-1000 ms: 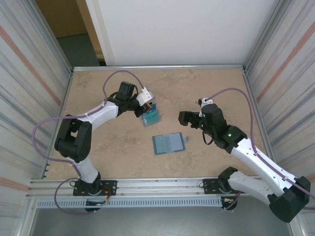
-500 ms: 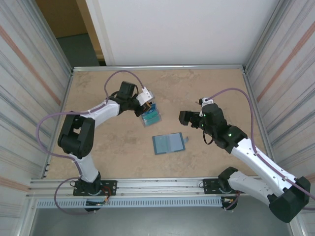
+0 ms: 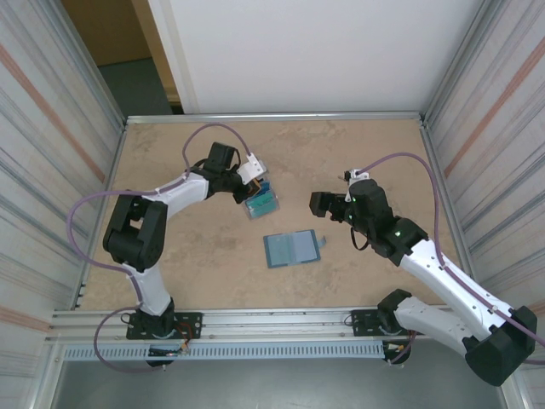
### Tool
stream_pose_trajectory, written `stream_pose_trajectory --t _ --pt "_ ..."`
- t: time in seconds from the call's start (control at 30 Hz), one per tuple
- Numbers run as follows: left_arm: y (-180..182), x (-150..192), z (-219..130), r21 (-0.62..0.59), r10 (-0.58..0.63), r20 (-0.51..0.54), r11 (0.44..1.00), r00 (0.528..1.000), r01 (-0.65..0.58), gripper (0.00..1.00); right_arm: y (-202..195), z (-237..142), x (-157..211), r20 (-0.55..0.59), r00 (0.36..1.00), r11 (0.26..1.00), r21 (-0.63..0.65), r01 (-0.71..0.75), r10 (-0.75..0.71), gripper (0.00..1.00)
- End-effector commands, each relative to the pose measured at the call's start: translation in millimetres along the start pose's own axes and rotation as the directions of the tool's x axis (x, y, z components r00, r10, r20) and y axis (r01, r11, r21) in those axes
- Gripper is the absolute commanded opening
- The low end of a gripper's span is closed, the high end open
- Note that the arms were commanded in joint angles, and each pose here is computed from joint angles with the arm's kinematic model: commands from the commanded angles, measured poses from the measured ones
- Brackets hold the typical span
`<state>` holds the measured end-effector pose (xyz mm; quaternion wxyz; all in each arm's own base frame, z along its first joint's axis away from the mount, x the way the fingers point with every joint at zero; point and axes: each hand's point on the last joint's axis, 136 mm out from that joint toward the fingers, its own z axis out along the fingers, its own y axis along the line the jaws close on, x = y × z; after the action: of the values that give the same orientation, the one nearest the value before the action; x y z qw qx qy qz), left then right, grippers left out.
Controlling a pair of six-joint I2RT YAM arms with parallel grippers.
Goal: Take the credit cards out of the card holder
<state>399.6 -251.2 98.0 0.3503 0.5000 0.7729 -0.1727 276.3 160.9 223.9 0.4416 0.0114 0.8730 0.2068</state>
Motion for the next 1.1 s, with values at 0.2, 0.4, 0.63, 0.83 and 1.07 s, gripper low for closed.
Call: stream_pose_trajectory --t 0.2,0.4,0.63,0.83,1.07 --pt "9 0 -1 -0.015 0.015 -0.019 1.000 1.000 -0.015 0.11 1 0 -3 -0.005 1.000 1.000 -0.003 -0.031 0.031 0.99" --pt "9 -5 -4 -0.014 0.016 -0.010 1.000 1.000 -0.016 0.15 3 1 -3 -0.011 0.999 0.999 -0.010 -0.031 0.031 0.99" --pt "9 -11 -10 -0.025 0.022 0.002 0.999 1.000 -0.022 0.18 4 1 -3 -0.017 0.999 0.999 -0.017 -0.033 0.033 0.99" --pt "19 -8 -15 -0.089 0.028 -0.024 0.996 0.999 -0.030 0.18 4 4 0 -0.033 0.999 0.999 -0.010 -0.035 0.034 0.99" --pt "24 -10 -23 -0.135 0.035 -0.028 0.990 0.999 -0.038 0.19 5 6 2 -0.042 0.999 0.999 -0.011 -0.034 0.033 0.99"
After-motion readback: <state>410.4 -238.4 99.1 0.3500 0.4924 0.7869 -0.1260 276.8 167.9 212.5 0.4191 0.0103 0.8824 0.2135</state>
